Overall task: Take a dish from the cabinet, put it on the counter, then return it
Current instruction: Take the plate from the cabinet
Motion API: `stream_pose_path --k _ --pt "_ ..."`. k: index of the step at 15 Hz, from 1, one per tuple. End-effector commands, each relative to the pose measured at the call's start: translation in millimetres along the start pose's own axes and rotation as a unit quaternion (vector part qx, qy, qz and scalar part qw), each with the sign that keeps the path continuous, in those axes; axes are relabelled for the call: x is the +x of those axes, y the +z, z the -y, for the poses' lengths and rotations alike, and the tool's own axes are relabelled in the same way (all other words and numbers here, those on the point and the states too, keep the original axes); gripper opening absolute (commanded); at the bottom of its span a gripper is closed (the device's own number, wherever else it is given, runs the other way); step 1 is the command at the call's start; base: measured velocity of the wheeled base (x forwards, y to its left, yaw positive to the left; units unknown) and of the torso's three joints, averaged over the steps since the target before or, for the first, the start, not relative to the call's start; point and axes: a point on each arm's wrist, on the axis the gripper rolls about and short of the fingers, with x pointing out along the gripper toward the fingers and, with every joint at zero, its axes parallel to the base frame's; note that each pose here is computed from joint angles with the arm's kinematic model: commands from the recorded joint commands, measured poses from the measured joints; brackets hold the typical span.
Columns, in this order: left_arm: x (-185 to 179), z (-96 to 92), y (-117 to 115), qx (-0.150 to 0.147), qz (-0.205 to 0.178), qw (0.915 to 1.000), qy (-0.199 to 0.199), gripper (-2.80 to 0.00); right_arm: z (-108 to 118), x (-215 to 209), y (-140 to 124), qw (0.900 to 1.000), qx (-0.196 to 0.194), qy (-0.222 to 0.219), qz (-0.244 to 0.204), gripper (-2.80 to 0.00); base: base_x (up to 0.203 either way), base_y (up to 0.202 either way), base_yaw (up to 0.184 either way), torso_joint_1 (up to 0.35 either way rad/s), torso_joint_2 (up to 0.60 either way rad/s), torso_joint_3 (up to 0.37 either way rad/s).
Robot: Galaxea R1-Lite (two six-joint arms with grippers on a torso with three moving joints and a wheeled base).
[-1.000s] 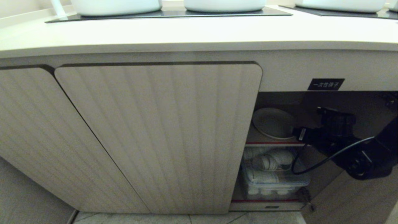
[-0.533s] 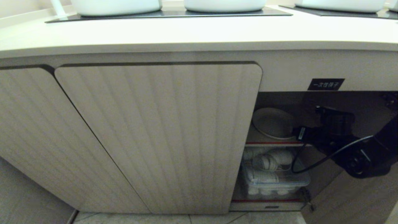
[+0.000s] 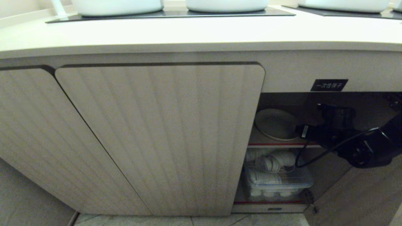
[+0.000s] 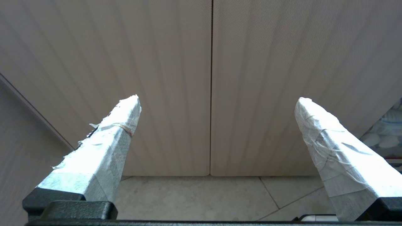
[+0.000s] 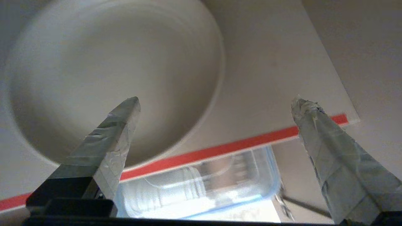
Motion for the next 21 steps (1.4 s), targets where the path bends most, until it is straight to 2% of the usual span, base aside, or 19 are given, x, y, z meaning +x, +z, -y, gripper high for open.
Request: stream_pose_path --k 1,9,21 --pt "0.0 0.0 0.0 0.0 0.0 1.0 0.0 0.0 2.3 0.4 3.3 1.0 0.003 -0.003 0.004 0.0 0.0 0.0 0.0 0.0 0.0 0.0" --pt "0.0 0.0 0.0 0.0 0.0 1.0 0.0 0.0 11.0 9.3 17.3 1.0 0.005 -0.023 -0.019 0.0 0.0 0.0 0.0 0.0 0.0 0.0" --pt "0.0 0.0 0.0 0.0 0.0 1.0 0.0 0.0 4.0 25.5 23.4 0.999 0.004 -0.022 -0.04 0.0 0.0 0.0 0.0 0.0 0.0 0.0"
